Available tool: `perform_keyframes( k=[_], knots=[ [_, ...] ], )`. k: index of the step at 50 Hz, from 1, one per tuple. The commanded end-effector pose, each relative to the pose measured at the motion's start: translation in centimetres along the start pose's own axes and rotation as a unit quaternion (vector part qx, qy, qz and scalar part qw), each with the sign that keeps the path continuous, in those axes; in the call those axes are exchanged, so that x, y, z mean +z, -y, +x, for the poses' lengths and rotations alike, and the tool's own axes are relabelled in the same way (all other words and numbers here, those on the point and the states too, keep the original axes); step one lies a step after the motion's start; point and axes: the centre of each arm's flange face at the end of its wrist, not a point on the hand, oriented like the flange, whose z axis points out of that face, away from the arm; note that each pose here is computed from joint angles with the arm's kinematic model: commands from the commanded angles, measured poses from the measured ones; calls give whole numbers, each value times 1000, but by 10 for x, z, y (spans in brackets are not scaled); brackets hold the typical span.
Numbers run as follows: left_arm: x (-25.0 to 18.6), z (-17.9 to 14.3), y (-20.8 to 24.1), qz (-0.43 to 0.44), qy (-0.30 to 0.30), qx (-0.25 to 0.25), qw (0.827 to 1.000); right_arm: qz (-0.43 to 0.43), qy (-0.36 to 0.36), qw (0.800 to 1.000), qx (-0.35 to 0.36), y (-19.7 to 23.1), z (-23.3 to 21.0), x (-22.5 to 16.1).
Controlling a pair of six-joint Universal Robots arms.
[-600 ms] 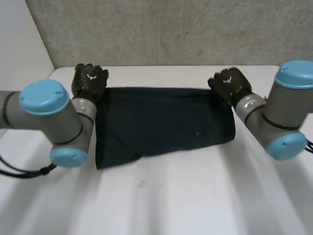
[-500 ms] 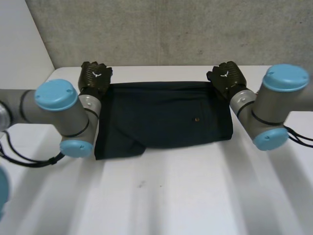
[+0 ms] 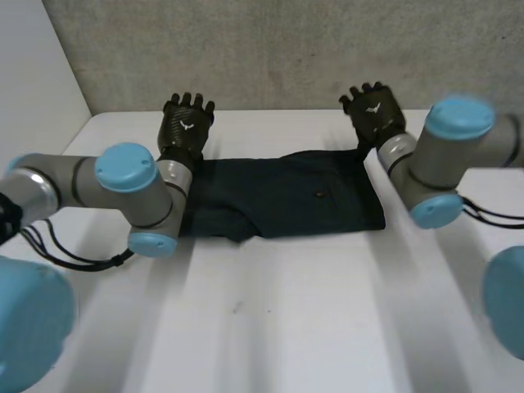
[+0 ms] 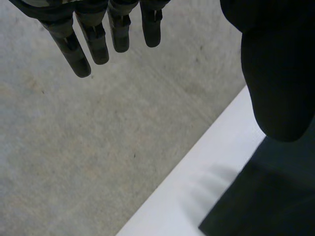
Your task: Fold the shorts.
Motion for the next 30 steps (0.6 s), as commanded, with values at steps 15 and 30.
perform_keyframes(
  k=[15,30],
  knots=[
    [-107,-2,3,-168,-70,-102,978,-202,89,971,92,-41,-24,-87],
    [-101,6,-36,-203,-77,-50,975,-194,85,975,66,-69,-33,-78]
  ],
)
